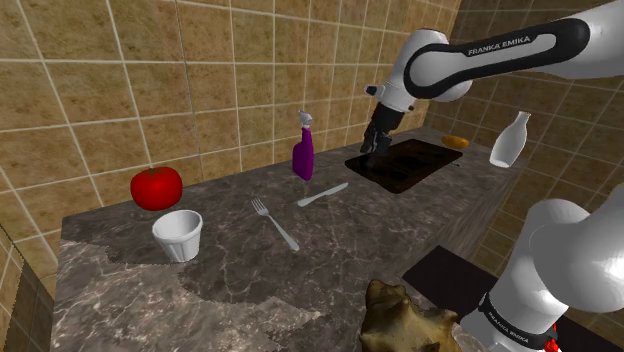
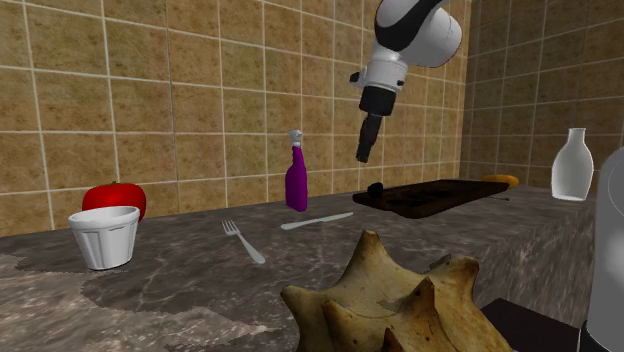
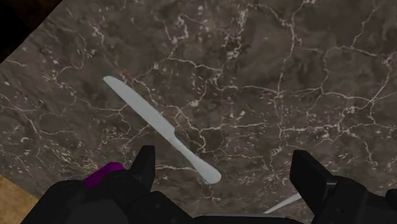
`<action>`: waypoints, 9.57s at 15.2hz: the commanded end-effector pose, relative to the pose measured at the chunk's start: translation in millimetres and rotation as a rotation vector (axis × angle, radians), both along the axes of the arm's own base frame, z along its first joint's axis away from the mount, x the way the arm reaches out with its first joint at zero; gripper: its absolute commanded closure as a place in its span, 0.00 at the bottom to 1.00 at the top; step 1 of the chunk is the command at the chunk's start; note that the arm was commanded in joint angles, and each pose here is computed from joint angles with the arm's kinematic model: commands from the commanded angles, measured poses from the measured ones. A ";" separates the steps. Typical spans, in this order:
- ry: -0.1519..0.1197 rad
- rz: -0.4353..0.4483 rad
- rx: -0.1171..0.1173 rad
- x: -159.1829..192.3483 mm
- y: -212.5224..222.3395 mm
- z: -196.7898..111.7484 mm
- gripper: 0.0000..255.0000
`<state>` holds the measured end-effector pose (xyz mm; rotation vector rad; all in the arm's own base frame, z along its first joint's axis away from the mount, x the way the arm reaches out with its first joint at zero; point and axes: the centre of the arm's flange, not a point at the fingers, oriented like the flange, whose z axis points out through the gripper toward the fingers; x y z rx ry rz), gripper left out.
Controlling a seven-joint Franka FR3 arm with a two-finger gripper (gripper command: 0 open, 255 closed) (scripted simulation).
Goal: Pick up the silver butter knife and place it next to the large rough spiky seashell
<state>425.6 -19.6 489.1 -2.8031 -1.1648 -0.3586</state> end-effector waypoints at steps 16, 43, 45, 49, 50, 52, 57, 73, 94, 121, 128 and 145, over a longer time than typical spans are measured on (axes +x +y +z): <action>-0.079 0.605 -0.087 110.7 32.3 -139.6 0.00; -0.079 0.605 -0.087 113.6 35.8 -126.3 1.00; -0.079 0.605 -0.087 113.6 35.8 -115.7 1.00; -0.079 0.605 -0.087 113.6 35.8 -94.6 1.00; -0.079 0.605 -0.087 113.6 35.8 -89.3 1.00; -0.079 0.605 -0.087 113.6 35.8 -78.8 1.00; -0.079 0.605 -0.087 113.6 35.8 -52.4 1.00; -0.079 0.605 -0.087 113.6 35.8 32.1 1.00; -0.079 0.605 -0.087 -61.1 154.5 58.2 1.00; -0.079 0.605 -0.087 -355.9 354.9 58.6 1.00; -0.079 0.605 -0.087 -432.3 406.9 58.6 1.00; -0.079 0.605 -0.087 -515.5 463.5 11.2 1.00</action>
